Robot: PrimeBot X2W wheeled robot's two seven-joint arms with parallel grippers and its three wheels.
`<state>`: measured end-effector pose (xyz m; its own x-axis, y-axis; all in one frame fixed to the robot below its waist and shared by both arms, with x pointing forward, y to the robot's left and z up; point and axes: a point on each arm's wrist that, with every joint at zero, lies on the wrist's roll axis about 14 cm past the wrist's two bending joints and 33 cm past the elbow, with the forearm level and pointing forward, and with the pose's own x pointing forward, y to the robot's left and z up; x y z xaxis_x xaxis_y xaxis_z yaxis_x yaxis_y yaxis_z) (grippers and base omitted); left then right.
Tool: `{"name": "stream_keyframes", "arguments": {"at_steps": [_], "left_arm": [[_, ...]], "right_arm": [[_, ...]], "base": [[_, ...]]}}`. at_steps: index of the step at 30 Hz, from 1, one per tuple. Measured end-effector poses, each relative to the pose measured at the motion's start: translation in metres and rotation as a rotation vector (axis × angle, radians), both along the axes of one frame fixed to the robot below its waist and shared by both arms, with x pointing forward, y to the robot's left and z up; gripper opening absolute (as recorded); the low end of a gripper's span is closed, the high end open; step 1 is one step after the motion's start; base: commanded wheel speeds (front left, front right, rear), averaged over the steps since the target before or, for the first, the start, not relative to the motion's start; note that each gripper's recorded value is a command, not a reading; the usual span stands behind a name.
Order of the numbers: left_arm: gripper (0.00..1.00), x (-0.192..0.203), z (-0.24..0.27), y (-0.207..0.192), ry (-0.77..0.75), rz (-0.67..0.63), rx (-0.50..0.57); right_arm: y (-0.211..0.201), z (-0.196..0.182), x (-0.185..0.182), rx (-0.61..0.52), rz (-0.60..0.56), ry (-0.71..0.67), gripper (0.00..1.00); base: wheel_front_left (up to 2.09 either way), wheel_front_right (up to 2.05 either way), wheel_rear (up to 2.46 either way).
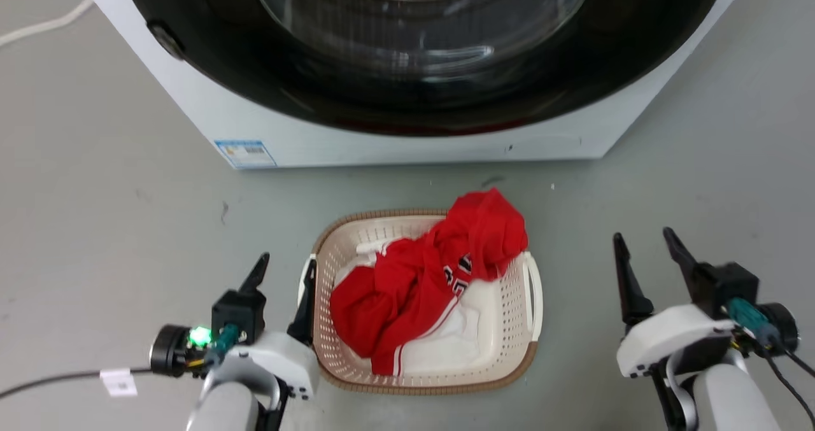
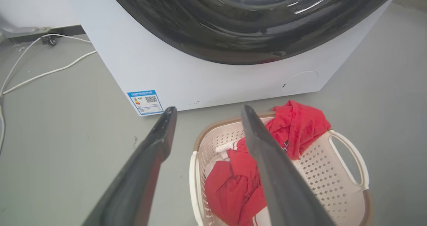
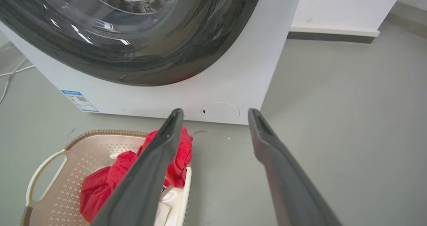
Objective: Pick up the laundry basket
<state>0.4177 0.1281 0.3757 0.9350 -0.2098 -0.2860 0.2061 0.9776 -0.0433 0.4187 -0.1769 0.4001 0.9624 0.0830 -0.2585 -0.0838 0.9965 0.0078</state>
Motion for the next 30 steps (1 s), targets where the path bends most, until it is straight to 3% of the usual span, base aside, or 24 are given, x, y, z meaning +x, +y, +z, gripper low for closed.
{"name": "stream_keyframes", "arguments": {"at_steps": [12,20,30], "left_arm": [[1.0,0.02,-0.111,0.016,0.361,-0.053,0.074],[1.0,0.02,-0.169,0.028,0.607,-0.062,0.123],[1.0,0.014,-0.213,0.017,0.804,-0.128,0.146]], "right_arm": [[0.025,-0.124,0.001,0.076,0.043,0.485,1.0],[0.04,-0.176,0.002,0.093,0.085,0.687,1.0],[0.048,-0.223,-0.002,0.117,0.095,0.892,1.0]], "base": [[0.0,0.0,0.0],[0.0,0.0,0.0],[0.0,0.0,0.0]]}}
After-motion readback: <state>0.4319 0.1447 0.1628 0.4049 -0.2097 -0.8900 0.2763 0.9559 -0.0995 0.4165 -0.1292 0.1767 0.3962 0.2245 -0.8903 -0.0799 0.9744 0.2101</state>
